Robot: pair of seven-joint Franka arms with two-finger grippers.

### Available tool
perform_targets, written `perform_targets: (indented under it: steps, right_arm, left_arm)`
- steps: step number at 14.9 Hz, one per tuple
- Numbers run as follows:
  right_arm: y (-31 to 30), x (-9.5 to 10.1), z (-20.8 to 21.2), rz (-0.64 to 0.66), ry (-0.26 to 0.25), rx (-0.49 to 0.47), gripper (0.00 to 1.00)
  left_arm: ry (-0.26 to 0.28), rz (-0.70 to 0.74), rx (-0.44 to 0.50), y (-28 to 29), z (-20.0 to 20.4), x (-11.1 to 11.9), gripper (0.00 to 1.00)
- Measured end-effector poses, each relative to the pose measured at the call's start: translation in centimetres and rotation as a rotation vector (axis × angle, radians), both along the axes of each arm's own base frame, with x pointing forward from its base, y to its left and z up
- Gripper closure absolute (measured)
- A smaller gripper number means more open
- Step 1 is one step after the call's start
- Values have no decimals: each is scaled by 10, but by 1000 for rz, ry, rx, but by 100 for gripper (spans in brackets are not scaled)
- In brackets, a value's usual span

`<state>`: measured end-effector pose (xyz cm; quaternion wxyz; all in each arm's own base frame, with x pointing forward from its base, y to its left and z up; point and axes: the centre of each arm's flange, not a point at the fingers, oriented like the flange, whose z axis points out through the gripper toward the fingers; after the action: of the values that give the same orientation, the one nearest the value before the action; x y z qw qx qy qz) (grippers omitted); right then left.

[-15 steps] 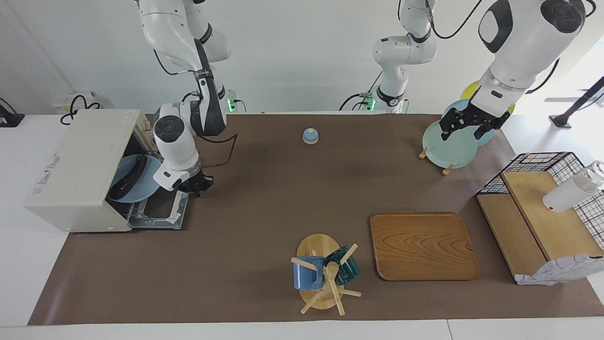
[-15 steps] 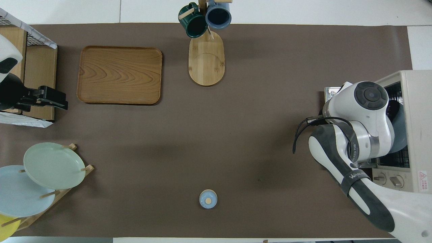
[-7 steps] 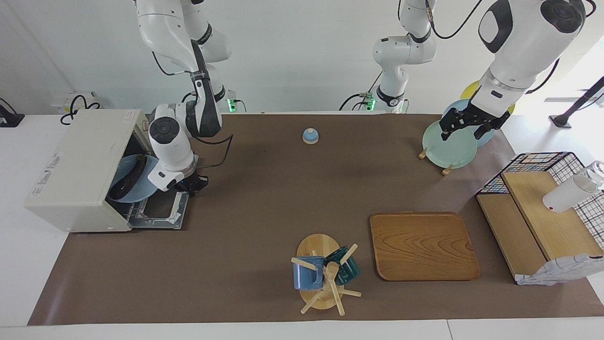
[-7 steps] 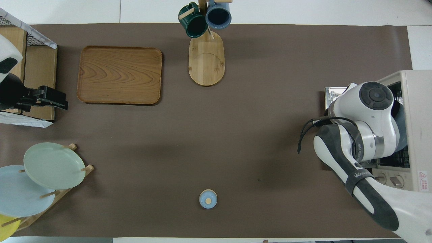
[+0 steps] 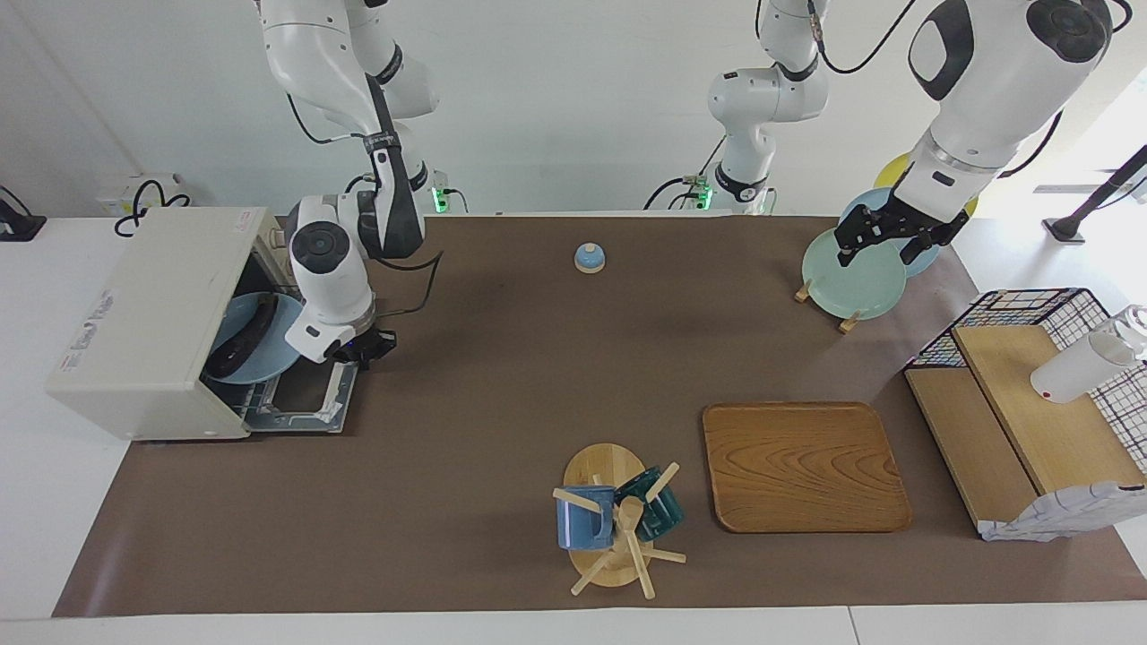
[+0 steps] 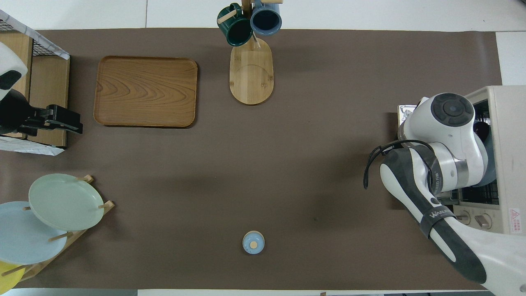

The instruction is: Put eggplant into oven

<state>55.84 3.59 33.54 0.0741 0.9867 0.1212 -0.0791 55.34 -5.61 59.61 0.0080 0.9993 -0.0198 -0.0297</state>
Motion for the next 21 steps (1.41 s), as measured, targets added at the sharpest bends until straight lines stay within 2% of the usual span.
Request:
perform_targets:
  steps: [2, 4, 6, 10, 16, 18, 21]
  right_arm:
    - [-14, 10, 46, 20, 36, -7, 99]
    - [-44, 14, 87, 26, 37, -1, 99]
    - [-72, 11, 109, 32, 28, 7, 99]
    - [-97, 8, 124, 36, 17, 5, 99]
    - [-122, -2, 136, 67, 38, 11, 99]
    - [-147, -8, 139, 67, 41, 17, 97]
    - [-146, -8, 147, 75, 28, 21, 93]
  left_arm:
    - [0, 0, 0, 0, 0, 0, 0]
    - [0, 0, 0, 0, 0, 0, 0]
    - [0, 0, 0, 0, 0, 0, 0]
    - [0, 0, 0, 0, 0, 0, 0]
    - [0, 0, 0, 0, 0, 0, 0]
    - [0, 0, 0, 0, 0, 0, 0]
    - [0, 0, 0, 0, 0, 0, 0]
